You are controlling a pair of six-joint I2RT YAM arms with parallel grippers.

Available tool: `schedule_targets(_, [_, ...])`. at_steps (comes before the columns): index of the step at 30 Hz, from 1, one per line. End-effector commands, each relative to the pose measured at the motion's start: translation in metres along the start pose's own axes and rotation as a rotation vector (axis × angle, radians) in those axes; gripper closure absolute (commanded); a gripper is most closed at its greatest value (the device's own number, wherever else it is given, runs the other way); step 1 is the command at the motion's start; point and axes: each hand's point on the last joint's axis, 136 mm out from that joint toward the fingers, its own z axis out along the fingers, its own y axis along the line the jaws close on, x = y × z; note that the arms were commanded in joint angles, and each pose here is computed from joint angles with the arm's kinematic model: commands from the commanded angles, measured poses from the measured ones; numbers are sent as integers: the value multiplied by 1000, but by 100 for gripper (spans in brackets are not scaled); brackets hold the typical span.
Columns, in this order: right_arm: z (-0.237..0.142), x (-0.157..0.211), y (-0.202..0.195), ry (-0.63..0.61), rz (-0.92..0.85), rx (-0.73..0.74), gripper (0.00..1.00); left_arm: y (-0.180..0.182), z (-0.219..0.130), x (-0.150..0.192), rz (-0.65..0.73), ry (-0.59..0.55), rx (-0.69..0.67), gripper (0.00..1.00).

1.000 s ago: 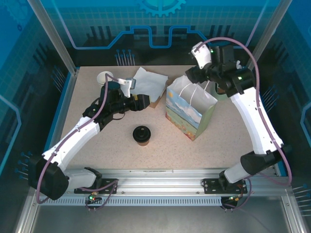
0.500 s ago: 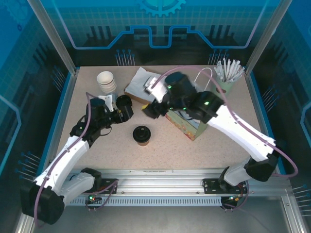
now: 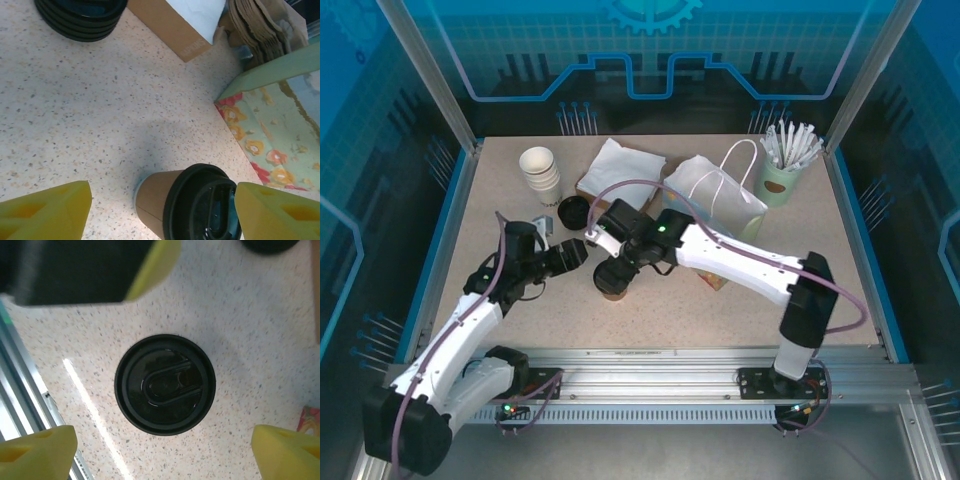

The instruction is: Pack the takeout coffee

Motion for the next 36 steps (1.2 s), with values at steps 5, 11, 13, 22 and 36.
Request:
schedule_targets(5, [15,9,0,160,-18,32,6,39,-6,-1,-132,-62,-75,22])
schedule_targets(11, [33,7,-1,226,-39,33,5,47,-6,-2,-160,-76,-76,22])
schedule_targets(13, [37,4,1,238,-43,26,5,48,-5,-2,-160,-78,-77,22])
schedule_targets(22, [53,5,3,289,-58,13,7,47,-5,0,-143,-70,-68,22])
schedule_targets(36, [61,7,9,317,-71,-4,15,43,-3,2,-137,-59,-44,22])
